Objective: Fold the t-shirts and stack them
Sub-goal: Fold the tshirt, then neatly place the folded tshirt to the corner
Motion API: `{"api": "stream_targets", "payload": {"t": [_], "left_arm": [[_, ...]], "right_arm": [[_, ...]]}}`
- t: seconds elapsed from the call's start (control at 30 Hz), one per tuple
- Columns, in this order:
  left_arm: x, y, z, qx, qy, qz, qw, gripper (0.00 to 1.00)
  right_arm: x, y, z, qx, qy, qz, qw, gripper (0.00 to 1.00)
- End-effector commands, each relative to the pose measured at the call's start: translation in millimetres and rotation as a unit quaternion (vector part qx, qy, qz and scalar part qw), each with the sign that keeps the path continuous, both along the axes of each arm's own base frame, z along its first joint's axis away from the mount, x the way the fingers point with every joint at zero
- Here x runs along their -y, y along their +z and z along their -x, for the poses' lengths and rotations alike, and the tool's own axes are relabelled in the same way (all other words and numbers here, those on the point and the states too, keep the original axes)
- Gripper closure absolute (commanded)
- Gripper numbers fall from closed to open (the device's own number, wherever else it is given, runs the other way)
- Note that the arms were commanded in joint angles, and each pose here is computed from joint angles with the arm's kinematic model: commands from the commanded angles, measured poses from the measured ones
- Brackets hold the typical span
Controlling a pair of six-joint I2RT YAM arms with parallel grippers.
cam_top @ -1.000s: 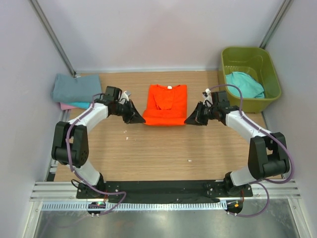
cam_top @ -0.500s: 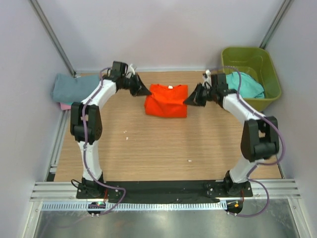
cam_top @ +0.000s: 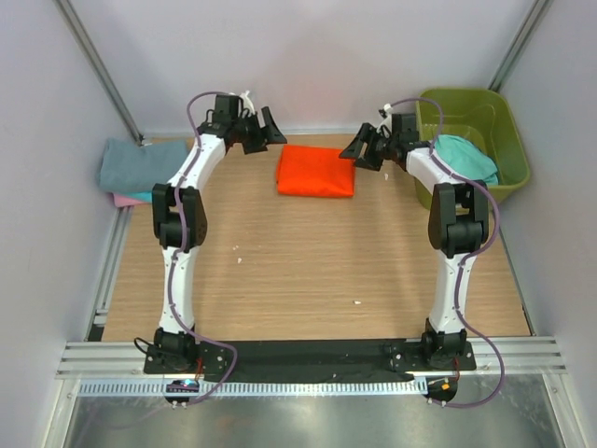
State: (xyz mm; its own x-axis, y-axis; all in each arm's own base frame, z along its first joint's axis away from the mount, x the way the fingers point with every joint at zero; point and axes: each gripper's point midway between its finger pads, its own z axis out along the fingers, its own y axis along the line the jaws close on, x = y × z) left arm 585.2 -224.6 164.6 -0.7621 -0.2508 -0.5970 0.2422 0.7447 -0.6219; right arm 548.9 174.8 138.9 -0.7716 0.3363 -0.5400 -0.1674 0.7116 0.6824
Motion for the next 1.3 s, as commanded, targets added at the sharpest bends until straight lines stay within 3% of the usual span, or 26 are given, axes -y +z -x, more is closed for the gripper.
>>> {"api": "stream_targets", "payload": {"t": [0.0, 0.4, 0.87, 1.13, 1.23, 1.27], "left_arm": [[-18, -25, 3, -0.025, 0.002, -0.016, 1.000, 0.19], [0, -108, 3, -0.111, -0.015, 0.051, 0.992, 0.22], [42, -135, 18, -0.154, -0.064, 0.137, 0.976, 0.37], [72, -138, 32, -0.163, -0.099, 0.160, 0.968, 0.60], [76, -125, 37, -0.157, -0.113, 0.167, 0.967, 0.83], [76, -122, 39, -0.157, -0.114, 0.166, 0.967, 0.99]], "right_arm": [[-8, 26, 16, 0.015, 0.015, -0.020, 1.000, 0.31], [-37, -34, -7, -0.031, 0.029, -0.024, 0.999, 0.33], [-34, -84, -1, -0.074, 0.025, -0.003, 0.997, 0.33], [-35, -84, 2, -0.073, 0.027, -0.002, 0.997, 0.33], [-36, -72, 2, -0.063, 0.030, -0.004, 0.998, 0.33], [-34, -67, 1, -0.056, 0.030, -0.002, 0.998, 0.33]]}}
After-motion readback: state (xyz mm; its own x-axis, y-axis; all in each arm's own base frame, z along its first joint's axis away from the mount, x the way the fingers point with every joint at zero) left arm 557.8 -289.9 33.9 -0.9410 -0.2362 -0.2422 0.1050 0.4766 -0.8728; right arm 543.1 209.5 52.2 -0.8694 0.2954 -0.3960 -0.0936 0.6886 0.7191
